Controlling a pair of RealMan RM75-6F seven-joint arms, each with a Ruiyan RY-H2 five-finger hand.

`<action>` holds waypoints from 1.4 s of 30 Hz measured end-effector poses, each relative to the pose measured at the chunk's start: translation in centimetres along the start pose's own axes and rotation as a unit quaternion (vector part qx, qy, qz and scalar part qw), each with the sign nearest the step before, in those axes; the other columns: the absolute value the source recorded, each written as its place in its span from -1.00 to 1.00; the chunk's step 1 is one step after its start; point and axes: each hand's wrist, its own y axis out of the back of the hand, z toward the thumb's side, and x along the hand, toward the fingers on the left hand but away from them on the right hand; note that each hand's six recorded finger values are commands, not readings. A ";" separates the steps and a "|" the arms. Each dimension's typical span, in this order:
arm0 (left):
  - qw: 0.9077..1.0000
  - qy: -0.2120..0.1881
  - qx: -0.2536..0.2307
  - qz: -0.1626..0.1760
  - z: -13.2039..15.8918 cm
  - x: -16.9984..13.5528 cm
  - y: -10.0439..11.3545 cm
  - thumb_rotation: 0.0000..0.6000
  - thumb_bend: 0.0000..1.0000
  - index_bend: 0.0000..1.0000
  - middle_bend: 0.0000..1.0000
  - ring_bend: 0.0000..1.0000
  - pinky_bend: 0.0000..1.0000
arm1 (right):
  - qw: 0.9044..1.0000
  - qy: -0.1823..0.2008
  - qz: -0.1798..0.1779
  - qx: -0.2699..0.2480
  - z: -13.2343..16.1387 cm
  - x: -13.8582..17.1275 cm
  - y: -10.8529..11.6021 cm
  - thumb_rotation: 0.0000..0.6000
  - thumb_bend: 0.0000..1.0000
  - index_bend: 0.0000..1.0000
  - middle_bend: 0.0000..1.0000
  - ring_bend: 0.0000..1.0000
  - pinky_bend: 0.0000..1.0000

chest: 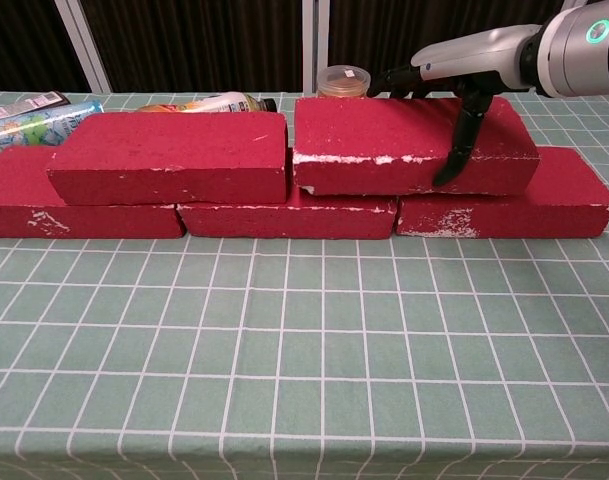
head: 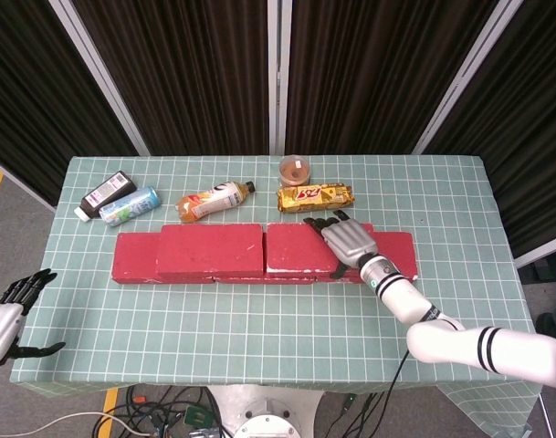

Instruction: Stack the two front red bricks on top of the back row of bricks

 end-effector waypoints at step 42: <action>1.000 0.007 -0.014 -0.009 -1.0 -0.2 -0.3 1.00 -0.94 -1.00 -1.00 -1.00 -1.00 | 1.000 -0.015 0.017 -0.006 0.6 -1.3 -0.7 1.00 -0.84 -1.00 -0.42 -0.53 -1.00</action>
